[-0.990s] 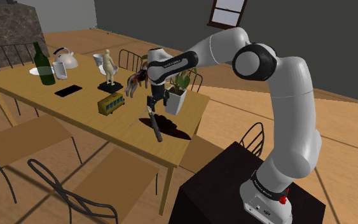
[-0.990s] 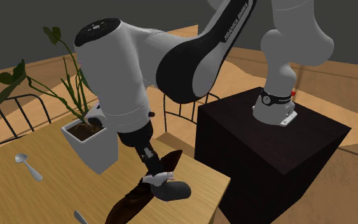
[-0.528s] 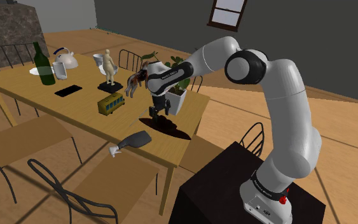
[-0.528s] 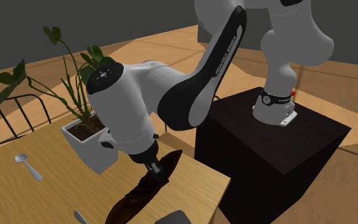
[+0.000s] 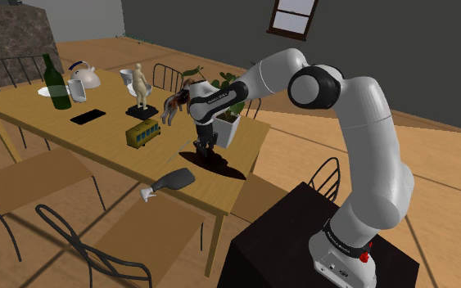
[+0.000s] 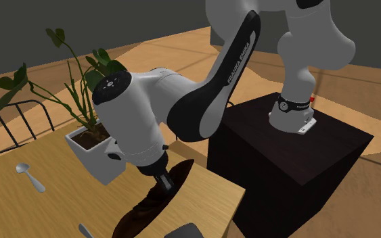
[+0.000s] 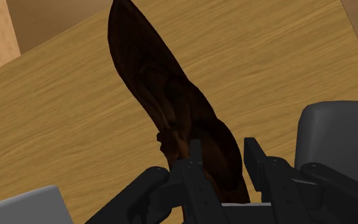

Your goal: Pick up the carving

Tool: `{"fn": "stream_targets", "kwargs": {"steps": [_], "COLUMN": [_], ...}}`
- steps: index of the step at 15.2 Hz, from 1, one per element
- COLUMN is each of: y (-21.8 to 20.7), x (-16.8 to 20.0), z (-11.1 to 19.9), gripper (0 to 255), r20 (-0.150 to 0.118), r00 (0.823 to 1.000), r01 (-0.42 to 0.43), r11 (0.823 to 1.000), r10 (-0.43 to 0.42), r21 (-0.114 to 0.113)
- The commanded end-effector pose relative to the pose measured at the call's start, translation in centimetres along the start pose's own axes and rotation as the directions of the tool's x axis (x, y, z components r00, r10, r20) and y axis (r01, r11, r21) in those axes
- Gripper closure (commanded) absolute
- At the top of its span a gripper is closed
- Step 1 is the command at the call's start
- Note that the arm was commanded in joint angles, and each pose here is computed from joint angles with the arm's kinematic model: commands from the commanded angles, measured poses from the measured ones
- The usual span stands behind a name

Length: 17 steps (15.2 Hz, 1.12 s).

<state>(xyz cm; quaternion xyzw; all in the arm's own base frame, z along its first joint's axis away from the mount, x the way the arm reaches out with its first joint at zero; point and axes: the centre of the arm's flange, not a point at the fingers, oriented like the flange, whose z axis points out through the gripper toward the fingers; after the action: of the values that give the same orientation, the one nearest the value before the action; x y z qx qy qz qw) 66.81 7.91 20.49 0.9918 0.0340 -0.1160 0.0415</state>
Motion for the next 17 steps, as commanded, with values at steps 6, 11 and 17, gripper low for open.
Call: {"fn": "stream_targets", "kwargs": {"steps": [6, 11, 17], "y": [0.1, 0.2, 0.5], "x": [-0.3, -0.9, -1.6], "z": [-0.9, -3.5, -6.6], "gripper": [255, 255, 255], "r20": [0.0, 0.0, 0.0], "r00": [1.0, 1.0, 1.0], "r01": [0.0, 0.0, 0.0], "r11": [1.0, 1.0, 1.0], "r10": [0.0, 0.0, 0.0], "r21": [0.0, 0.0, 0.0]}}
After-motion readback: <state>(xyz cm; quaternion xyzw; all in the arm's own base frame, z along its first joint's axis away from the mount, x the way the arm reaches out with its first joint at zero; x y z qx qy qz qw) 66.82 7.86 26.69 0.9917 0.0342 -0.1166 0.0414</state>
